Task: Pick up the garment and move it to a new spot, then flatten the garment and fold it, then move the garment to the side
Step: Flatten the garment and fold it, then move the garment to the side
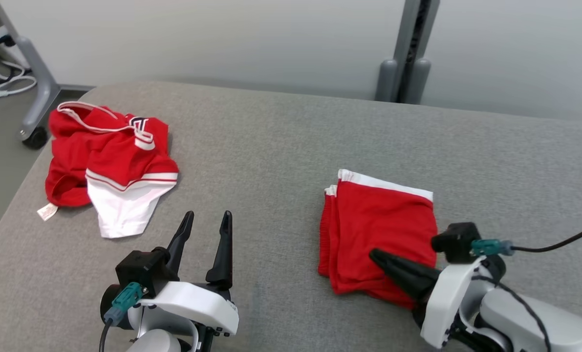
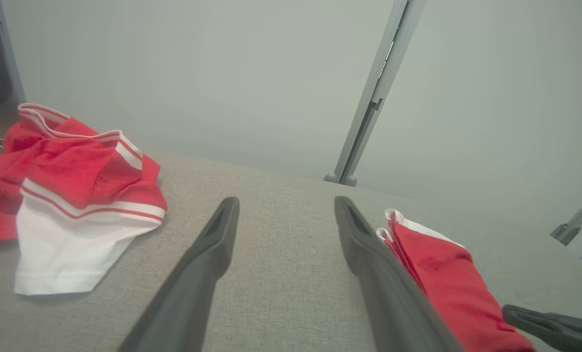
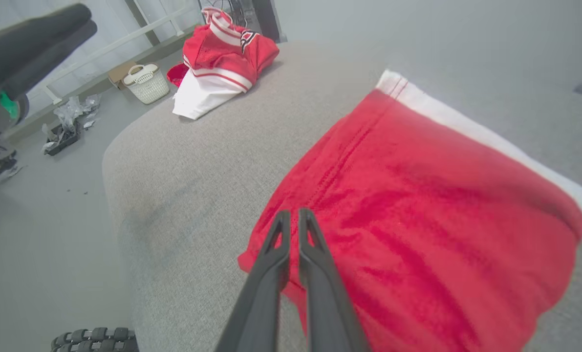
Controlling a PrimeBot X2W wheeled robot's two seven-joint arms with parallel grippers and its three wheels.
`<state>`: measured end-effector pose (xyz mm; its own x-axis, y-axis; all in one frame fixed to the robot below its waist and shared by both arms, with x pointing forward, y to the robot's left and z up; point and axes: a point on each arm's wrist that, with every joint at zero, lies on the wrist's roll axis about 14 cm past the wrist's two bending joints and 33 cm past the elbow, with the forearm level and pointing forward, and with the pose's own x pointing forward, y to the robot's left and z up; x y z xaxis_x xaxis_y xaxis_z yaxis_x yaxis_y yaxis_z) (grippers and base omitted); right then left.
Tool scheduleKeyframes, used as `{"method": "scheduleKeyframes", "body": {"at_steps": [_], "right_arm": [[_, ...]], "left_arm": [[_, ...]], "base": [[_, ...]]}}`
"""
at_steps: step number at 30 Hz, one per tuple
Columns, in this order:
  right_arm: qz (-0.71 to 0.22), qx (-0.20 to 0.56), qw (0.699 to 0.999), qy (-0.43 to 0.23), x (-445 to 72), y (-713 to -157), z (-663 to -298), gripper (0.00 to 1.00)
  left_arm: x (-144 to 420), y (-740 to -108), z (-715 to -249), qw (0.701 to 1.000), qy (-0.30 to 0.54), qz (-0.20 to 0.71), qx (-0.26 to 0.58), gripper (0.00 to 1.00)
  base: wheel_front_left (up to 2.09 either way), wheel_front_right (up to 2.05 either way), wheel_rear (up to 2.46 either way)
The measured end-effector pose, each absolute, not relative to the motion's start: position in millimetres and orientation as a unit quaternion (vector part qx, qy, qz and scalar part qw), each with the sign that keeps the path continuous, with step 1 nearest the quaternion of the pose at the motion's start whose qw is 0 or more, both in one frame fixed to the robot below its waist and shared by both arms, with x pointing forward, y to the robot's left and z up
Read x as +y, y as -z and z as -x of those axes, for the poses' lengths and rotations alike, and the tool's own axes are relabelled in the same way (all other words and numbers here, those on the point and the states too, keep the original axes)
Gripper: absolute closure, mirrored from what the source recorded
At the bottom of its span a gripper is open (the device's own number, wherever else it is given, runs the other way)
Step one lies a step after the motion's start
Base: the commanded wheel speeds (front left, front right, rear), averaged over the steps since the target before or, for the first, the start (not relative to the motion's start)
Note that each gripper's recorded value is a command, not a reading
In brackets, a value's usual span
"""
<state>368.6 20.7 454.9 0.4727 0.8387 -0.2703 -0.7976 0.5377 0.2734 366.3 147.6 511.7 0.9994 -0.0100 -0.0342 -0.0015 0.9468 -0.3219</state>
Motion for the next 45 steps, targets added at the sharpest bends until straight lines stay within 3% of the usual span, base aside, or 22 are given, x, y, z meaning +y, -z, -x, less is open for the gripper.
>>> {"method": "scheduleKeyframes", "body": {"at_steps": [1,2,3,14,21,29,45], "right_arm": [[-0.057,0.179,0.863,-0.47,15.2,-460.3,-372.7,0.56],[-0.059,0.169,0.869,-0.461,9.3,-465.7,-376.9,0.2],[-0.06,0.159,0.876,-0.451,2.9,-470.7,-381.0,0.0],[-0.101,0.073,0.945,-0.301,-84.9,-515.1,-421.5,0.0],[-0.126,0.082,0.961,-0.231,-119.2,-493.4,-420.1,0.0],[-0.152,0.145,0.955,-0.207,-111.9,-456.6,-420.9,0.0],[-0.224,0.299,0.907,-0.195,-61.0,-393.7,-428.7,0.0]], "left_arm": [[144.7,-513.2,-366.1,0.986,0.007,0.163,0.016,0.0],[142.0,-513.9,-365.8,0.986,0.012,0.163,0.016,0.0],[139.6,-514.3,-365.1,0.986,0.016,0.163,0.017,0.0],[120.5,-520.1,-360.0,0.986,0.047,0.16,0.016,0.0],[123.4,-518.7,-358.2,0.987,0.043,0.156,0.018,0.0],[136.0,-515.6,-354.6,0.987,0.023,0.157,0.021,0.0],[177.9,-508.7,-343.4,0.986,-0.047,0.157,0.02,0.0]], "base": [[0.0,0.0,0.0],[0.0,0.0,0.0],[0.0,0.0,0.0],[0.0,0.0,0.0],[0.0,0.0,0.0],[0.0,0.0,0.0],[0.0,0.0,0.0]]}}
